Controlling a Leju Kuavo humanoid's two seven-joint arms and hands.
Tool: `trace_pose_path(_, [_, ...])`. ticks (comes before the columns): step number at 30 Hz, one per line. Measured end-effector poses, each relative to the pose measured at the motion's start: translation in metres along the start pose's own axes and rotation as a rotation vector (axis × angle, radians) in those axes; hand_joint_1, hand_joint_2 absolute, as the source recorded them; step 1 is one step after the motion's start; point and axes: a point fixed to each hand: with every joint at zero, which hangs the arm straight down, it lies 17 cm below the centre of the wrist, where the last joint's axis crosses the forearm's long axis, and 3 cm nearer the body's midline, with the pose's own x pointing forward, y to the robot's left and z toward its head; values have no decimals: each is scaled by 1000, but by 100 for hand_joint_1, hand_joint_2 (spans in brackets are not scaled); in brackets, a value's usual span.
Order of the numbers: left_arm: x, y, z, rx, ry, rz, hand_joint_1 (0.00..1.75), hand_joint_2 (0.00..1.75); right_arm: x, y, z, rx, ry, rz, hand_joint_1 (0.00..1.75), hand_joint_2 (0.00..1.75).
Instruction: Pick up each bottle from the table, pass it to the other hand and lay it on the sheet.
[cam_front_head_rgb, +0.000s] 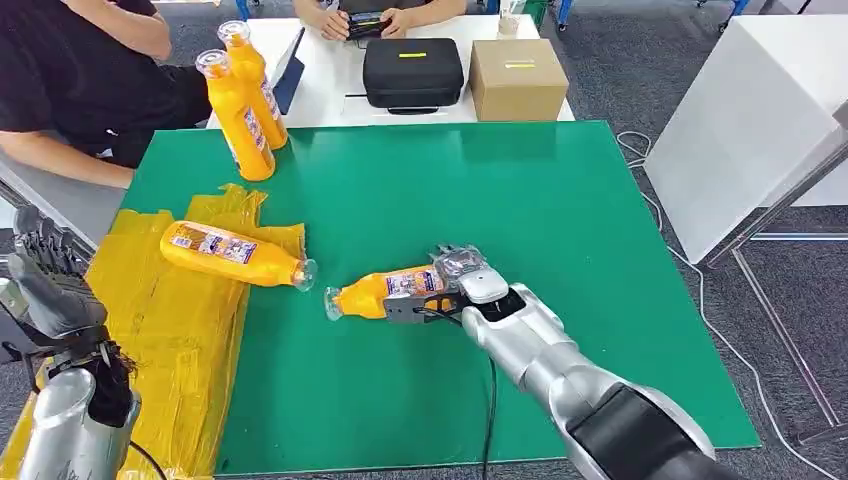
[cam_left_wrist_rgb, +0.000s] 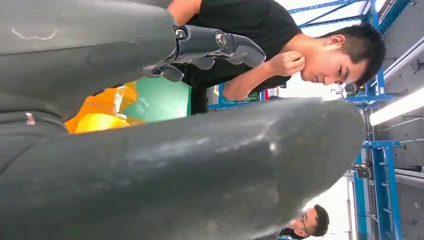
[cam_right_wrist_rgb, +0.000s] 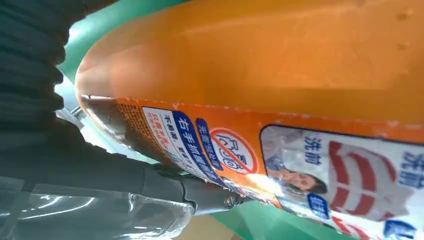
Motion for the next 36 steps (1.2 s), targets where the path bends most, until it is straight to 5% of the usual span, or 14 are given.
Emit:
trace_pose_path(5, [1, 0, 0, 0, -3, 0, 0, 0, 0, 2, 0, 3, 4, -3, 175, 175])
trace_pose_path(25, [-2, 2, -1, 0, 17, 30, 0, 0, 6, -8, 0, -16, -14, -71, 175, 175])
trace_pose_path(36, [3, -8, 21, -73, 115, 310, 0, 0, 31, -183, 62, -389, -190, -354, 175, 175])
